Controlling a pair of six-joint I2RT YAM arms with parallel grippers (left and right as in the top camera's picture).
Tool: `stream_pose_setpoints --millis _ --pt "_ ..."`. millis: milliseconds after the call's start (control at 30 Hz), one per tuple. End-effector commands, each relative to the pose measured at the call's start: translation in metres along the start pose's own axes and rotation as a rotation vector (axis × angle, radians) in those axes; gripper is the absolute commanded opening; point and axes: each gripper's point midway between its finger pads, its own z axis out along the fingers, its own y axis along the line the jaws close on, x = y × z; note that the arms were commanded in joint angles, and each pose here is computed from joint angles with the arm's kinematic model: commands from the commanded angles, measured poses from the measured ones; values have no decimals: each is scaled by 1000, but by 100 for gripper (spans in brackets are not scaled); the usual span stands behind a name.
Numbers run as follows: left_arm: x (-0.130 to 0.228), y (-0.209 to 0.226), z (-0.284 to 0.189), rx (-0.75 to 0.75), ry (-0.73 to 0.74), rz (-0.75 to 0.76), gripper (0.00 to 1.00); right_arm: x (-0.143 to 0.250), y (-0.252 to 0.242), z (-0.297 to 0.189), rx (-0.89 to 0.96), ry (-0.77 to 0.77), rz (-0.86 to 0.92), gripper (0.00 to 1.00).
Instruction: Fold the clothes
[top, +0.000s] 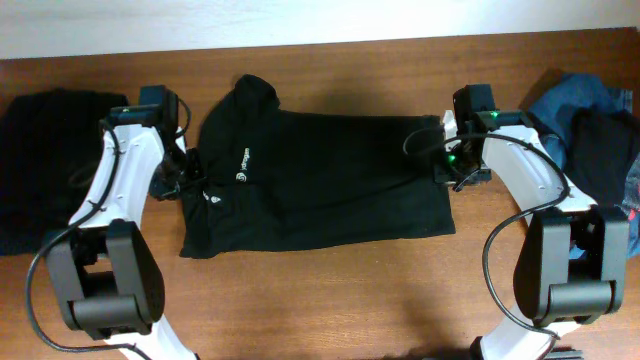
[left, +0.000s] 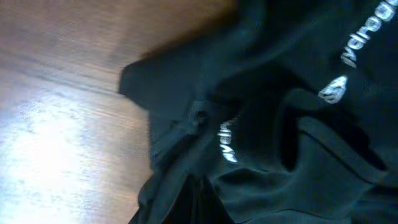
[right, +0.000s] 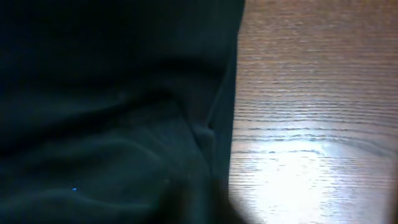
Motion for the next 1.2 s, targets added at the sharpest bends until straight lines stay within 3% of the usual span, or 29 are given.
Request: stream_pose_setpoints --millis 0,233,867,1167 --pt "3 -22 -2 30 -4 93 1 5 5 7 -30 16 7 4" --pt "11 -47 -1 25 -11 210 1 10 4 26 -32 -5 3 4" --pt "7 -51 27 43 -56 214 1 8 3 34 -32 -34 1 4" --pt "-4 -40 41 -23 -121 210 1 9 3 40 -31 -39 1 4"
